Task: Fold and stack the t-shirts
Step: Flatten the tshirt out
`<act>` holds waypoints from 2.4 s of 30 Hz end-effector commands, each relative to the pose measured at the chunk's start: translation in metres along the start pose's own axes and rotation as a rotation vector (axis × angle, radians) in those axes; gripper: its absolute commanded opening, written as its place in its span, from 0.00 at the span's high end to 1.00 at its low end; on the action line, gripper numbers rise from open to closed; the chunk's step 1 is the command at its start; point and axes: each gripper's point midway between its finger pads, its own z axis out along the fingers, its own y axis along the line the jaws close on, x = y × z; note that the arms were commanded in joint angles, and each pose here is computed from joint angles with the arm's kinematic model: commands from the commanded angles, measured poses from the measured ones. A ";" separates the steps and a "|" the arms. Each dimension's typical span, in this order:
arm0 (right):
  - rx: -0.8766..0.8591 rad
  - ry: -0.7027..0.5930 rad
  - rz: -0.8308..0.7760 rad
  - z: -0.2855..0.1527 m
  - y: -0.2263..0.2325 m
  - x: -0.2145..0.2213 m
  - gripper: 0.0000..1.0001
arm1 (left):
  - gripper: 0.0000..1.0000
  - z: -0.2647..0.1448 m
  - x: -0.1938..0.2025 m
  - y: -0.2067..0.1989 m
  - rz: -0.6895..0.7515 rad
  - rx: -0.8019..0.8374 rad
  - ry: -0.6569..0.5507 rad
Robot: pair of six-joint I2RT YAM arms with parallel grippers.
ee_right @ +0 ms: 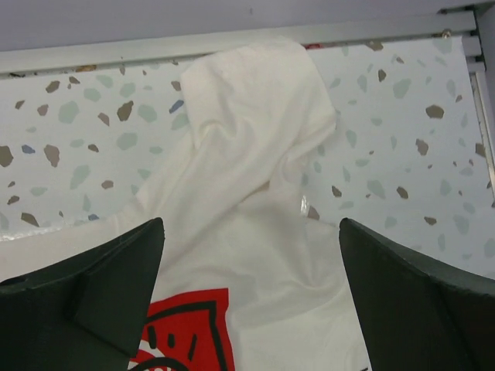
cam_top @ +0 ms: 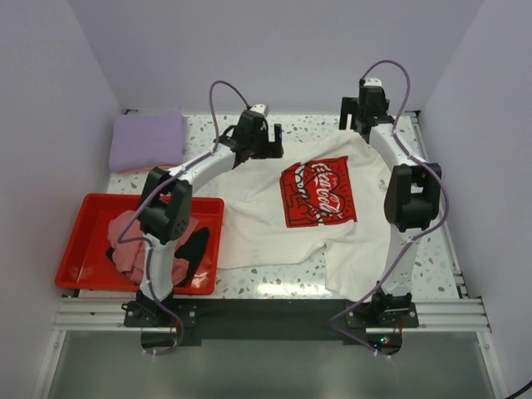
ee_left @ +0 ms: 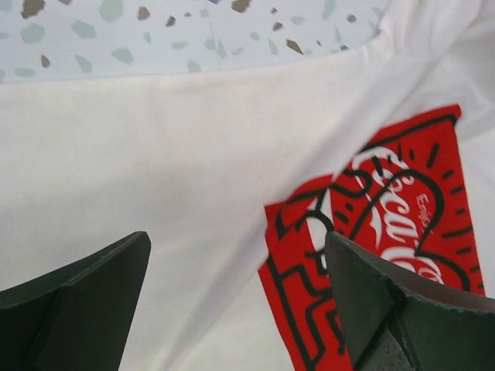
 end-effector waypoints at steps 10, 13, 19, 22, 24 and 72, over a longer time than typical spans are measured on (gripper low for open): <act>-0.174 0.196 0.148 -0.016 -0.004 0.061 0.01 | 0.00 0.096 -0.018 0.078 -0.071 -0.157 0.026; -0.197 0.217 0.098 -0.004 0.000 0.069 0.01 | 0.00 0.110 -0.007 0.096 -0.082 -0.220 0.036; -0.143 0.312 0.122 0.027 -0.021 0.109 0.01 | 0.00 0.111 0.007 0.122 -0.150 -0.290 0.068; -0.130 0.349 0.130 0.036 -0.028 0.128 0.01 | 0.00 0.109 0.014 0.129 -0.159 -0.316 0.082; -0.115 0.364 0.145 0.042 -0.035 0.139 0.01 | 0.00 0.108 0.016 0.131 -0.162 -0.329 0.086; -0.243 0.355 0.080 0.042 -0.010 0.099 0.01 | 0.00 0.029 0.036 0.122 -0.091 -0.390 0.108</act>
